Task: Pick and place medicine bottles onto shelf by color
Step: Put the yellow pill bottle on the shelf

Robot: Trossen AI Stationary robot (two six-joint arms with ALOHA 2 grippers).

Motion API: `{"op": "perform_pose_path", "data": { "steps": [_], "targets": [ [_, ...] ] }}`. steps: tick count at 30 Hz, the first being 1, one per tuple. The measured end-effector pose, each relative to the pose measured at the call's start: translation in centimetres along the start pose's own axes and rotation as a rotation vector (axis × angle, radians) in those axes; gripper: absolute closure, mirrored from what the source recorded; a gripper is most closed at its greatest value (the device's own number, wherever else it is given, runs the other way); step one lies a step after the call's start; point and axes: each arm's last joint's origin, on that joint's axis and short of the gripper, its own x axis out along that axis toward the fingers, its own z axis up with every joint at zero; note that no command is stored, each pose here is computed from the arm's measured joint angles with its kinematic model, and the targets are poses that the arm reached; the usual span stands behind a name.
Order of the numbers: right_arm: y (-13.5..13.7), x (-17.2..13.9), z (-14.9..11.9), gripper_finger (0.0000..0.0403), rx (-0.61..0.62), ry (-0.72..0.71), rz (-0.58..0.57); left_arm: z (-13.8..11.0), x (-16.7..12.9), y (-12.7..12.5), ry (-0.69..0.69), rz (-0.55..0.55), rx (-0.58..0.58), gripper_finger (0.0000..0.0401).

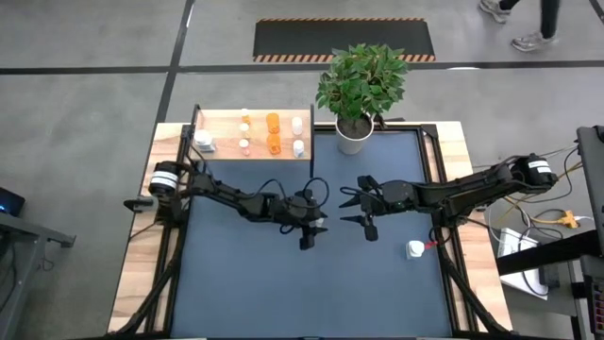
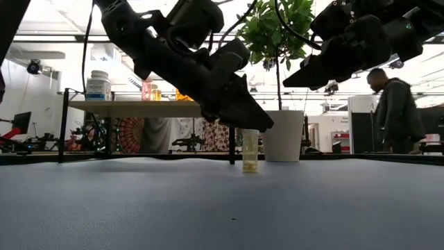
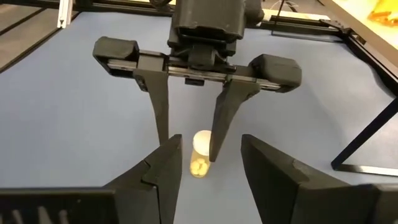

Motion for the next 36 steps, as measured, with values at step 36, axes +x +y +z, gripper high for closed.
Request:
{"op": "perform_pose_path", "data": {
  "steps": [36],
  "targets": [
    [0.0, 0.0, 0.0, 0.0252, 0.008, 0.0, -0.001, 0.7, -1.6, 0.1, 0.047, 0.021, 0.035, 0.02]
  ]
}}
